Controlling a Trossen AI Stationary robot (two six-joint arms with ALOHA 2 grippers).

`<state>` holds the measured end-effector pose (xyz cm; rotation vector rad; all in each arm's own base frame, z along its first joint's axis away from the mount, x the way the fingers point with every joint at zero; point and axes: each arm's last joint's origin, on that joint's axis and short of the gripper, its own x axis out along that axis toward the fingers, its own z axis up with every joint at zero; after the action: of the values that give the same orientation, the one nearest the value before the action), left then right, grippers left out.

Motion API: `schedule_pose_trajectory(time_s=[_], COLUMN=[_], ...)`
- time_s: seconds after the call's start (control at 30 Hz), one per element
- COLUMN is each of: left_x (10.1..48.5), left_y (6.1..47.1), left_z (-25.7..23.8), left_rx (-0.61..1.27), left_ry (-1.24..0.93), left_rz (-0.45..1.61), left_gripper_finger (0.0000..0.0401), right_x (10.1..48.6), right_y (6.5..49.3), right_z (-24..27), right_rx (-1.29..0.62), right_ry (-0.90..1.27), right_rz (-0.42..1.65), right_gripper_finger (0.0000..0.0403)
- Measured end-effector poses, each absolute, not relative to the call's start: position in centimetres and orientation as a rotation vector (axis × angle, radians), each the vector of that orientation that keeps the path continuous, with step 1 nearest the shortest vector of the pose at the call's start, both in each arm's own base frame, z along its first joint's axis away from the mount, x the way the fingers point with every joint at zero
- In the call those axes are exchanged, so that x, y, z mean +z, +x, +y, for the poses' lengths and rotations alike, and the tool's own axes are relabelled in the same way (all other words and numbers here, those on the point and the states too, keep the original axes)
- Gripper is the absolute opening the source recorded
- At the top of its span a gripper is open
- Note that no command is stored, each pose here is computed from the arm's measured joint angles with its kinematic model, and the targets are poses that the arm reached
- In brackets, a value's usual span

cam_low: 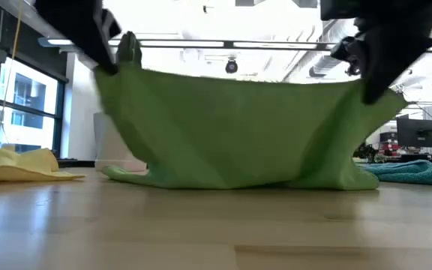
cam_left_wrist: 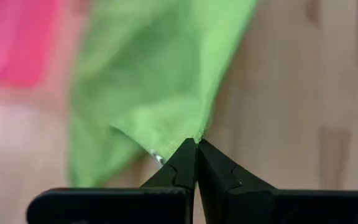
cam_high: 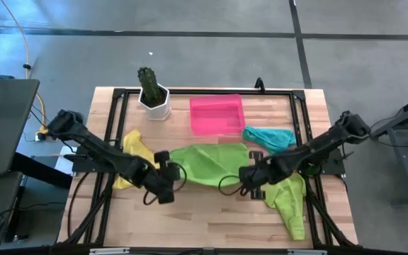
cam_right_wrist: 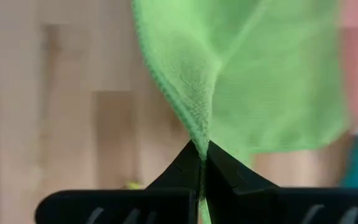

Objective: Roll microfiber towels into tight, uniform cylinder then place into a basket
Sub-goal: Roll the green microfiber cloth

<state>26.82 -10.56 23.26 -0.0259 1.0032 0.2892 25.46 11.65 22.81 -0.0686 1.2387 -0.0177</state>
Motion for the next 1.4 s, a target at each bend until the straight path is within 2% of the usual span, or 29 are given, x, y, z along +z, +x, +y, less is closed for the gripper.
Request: schedule_pose_trajectory(time_s=[0.17, 0.27, 0.5, 0.77, 1.0, 1.17, 1.4], left_x=[22.1, 22.5, 27.7, 33.4, 37.3, 38.6, 38.3], left_y=[27.5, 27.3, 26.4, 25.4, 24.5, 24.4, 24.3], left_z=[-12.7, -12.7, -11.2, -9.8, -9.2, -8.7, -6.7], left_rx=[0.117, 0.093, 0.261, 0.354, 0.441, 0.465, 0.543], left_ry=[-0.027, 0.009, 0.123, 0.294, 0.367, 0.378, 0.449], left_rz=[1.037, 1.023, 0.945, 0.898, 0.838, 0.816, 0.901], left_gripper_finger=[0.0, 0.0, 0.0, 0.0, 0.0, 0.0, 0.0], right_x=[22.3, 23.3, 27.2, 32.6, 37.1, 39.1, 39.1], right_y=[25.1, 25.0, 24.9, 24.6, 24.3, 24.3, 24.8], right_z=[13.1, 13.0, 11.6, 10.2, 9.5, 9.1, 6.6], right_rx=[0.054, 0.044, -0.143, -0.281, -0.328, -0.316, -0.333], right_ry=[-0.1, -0.129, -0.274, -0.485, -0.531, -0.537, -0.605], right_rz=[1.278, 1.265, 1.266, 1.213, 1.113, 1.061, 1.142], right_gripper_finger=[0.0, 0.0, 0.0, 0.0, 0.0, 0.0, 0.0])
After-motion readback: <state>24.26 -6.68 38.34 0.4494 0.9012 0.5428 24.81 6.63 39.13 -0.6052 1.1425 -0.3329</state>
